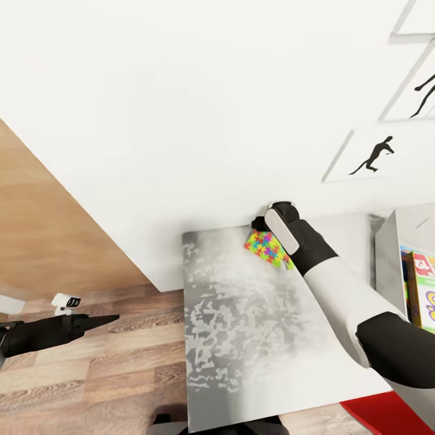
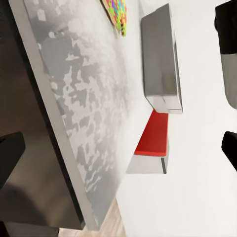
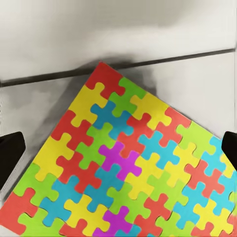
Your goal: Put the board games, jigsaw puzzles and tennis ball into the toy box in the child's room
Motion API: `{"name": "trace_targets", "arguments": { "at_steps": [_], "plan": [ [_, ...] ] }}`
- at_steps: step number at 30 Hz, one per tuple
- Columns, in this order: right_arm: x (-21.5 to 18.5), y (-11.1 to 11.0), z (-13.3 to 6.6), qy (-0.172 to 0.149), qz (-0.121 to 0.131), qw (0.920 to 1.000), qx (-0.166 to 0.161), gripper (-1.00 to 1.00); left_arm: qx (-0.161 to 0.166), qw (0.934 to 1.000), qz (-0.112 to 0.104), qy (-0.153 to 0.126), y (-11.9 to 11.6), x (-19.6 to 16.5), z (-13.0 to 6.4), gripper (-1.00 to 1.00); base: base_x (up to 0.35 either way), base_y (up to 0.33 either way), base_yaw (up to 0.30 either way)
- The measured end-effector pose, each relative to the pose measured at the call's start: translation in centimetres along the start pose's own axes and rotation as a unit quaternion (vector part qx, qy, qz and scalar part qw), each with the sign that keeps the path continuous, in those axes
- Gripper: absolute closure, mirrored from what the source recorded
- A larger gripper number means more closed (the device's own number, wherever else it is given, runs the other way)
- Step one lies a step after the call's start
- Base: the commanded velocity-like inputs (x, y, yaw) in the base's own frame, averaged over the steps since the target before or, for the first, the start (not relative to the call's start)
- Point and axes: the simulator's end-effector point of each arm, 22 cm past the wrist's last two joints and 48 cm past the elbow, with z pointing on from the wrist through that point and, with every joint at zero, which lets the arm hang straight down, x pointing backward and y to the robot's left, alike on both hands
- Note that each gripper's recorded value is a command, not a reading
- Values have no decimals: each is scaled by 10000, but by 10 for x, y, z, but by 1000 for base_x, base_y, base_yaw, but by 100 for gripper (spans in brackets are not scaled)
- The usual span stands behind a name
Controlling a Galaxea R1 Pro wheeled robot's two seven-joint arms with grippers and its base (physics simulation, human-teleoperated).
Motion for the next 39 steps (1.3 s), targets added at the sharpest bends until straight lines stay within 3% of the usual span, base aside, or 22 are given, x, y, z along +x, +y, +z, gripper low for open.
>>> {"name": "trace_targets", "arguments": {
  "at_steps": [39],
  "plan": [
    [-6,1,25,60,-10,10000,10,-100,-67,9995,-300,104,26,12,6,-100,0,0,0]
  ]
}}
